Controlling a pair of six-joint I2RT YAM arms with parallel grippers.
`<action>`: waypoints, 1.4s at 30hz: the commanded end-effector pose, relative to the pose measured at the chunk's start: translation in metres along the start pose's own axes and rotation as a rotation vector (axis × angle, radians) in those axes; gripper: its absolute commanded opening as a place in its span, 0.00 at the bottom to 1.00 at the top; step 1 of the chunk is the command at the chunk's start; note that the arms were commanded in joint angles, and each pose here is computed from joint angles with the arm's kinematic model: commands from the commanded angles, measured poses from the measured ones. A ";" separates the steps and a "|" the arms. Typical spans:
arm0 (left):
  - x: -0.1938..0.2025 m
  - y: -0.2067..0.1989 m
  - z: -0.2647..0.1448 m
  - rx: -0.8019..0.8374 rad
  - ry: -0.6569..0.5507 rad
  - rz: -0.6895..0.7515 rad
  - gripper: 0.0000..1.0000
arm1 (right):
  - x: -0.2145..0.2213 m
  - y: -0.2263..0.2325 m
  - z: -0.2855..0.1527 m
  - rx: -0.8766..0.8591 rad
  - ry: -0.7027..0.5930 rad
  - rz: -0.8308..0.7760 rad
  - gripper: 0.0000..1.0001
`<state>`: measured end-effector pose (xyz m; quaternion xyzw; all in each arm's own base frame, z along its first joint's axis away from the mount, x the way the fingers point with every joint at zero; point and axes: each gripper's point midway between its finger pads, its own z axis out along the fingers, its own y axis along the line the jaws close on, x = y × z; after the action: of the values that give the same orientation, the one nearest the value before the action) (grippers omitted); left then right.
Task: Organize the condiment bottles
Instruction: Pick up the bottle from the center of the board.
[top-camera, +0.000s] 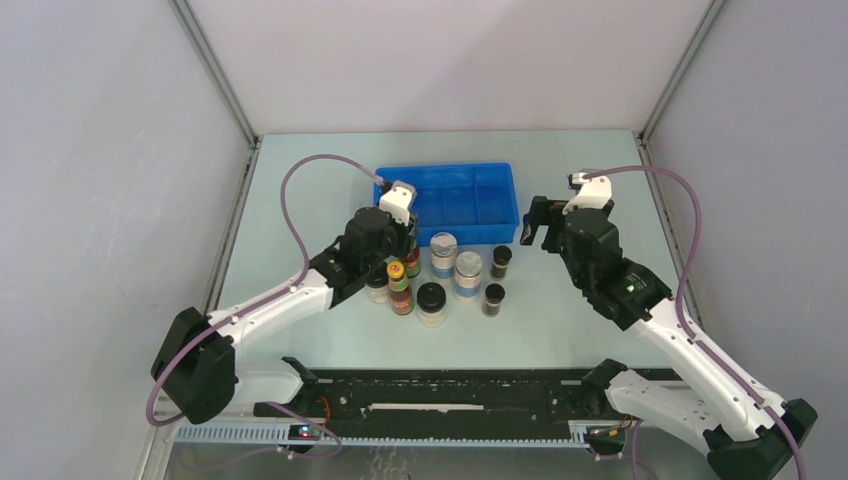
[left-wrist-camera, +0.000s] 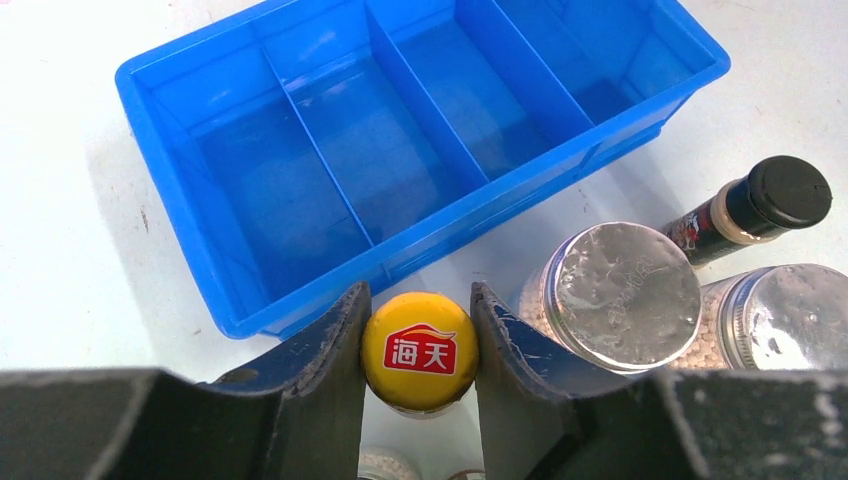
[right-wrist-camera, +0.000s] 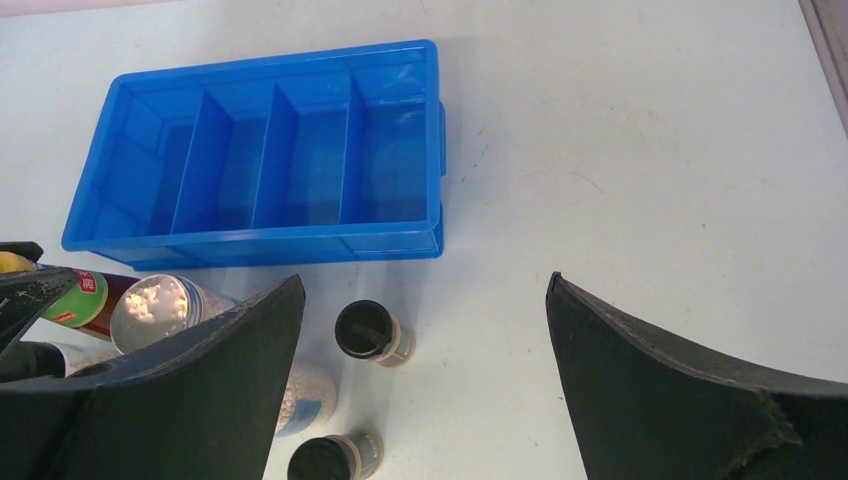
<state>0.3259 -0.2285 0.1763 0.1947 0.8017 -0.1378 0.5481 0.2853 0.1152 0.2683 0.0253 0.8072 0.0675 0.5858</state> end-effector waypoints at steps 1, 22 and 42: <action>0.003 0.004 -0.001 -0.037 -0.021 -0.008 0.22 | -0.006 0.001 -0.003 -0.003 -0.029 0.024 1.00; -0.002 0.010 -0.012 -0.092 -0.076 0.009 0.00 | -0.008 0.005 -0.006 -0.021 -0.039 0.019 1.00; -0.019 0.013 -0.022 -0.123 -0.137 0.017 0.00 | -0.008 0.007 -0.008 -0.024 -0.040 0.017 1.00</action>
<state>0.3167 -0.2137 0.1786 0.1660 0.7888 -0.1025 0.5829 0.2805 0.1206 0.2703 0.0171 0.8048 0.0762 0.5885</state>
